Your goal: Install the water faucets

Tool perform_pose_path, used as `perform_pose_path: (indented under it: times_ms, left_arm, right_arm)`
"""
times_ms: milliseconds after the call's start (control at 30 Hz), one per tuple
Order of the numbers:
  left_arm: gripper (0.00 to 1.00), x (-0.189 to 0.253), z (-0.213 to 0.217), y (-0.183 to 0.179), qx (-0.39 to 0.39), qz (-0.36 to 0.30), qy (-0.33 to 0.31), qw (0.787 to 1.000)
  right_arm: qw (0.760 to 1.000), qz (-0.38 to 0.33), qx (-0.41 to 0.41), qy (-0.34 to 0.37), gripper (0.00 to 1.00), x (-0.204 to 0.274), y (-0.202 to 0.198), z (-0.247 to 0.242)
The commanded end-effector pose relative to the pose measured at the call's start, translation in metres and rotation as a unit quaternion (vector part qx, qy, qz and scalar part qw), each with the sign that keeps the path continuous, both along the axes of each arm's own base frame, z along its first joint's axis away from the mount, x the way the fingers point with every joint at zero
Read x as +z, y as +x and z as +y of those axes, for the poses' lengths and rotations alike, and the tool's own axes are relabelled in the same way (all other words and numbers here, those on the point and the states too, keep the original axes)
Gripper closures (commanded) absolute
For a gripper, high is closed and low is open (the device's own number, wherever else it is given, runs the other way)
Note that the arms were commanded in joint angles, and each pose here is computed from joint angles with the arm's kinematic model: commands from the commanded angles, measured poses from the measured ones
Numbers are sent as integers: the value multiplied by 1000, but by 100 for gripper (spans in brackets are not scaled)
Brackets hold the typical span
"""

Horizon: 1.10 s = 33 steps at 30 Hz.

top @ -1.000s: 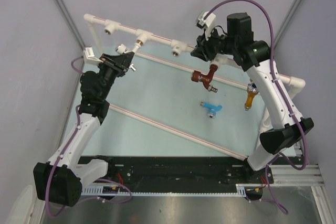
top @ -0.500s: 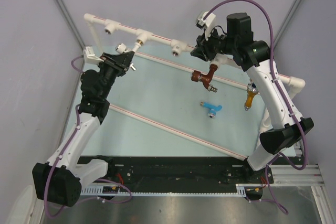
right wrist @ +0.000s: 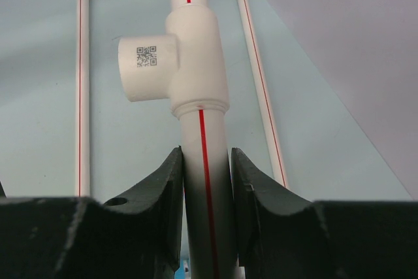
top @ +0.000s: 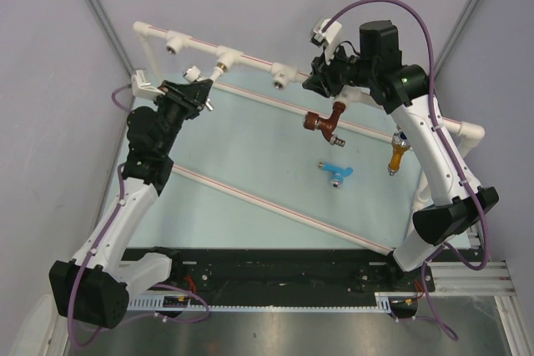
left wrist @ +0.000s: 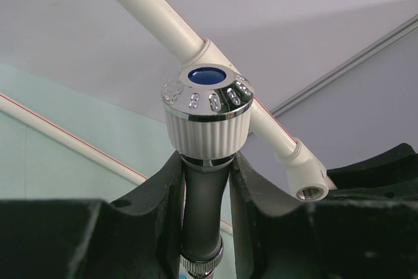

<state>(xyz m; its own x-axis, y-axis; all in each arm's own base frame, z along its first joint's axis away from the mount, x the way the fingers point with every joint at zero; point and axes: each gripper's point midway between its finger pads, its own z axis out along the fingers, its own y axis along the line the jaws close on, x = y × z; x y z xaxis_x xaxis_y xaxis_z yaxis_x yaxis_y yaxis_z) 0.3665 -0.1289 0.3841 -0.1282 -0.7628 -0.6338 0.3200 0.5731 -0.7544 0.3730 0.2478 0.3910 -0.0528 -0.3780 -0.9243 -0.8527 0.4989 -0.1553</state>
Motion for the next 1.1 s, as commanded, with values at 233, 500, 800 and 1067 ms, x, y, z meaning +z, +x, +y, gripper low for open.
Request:
perform_pose_path:
  times_ms: [233,500,800,1067]
  left_arm:
    - [100,25,-12,-5,0,-51,-7,999]
    - [100,18,-17,-5,6,-52,24,998]
    - [100,9,-23,1,-1,-46,44,998]
    - [100,-1,-26,6,-3,-46,81,996]
  right_arm:
    - [998,55,-10,-7,100,-12,-24,-2]
    - [998,56,-7,-8,100,-13,-25,-1]
    - [998,54,-5,-9,100,-13,-25,0]
    - [999,52,-2,-10,100,-13,-27,0]
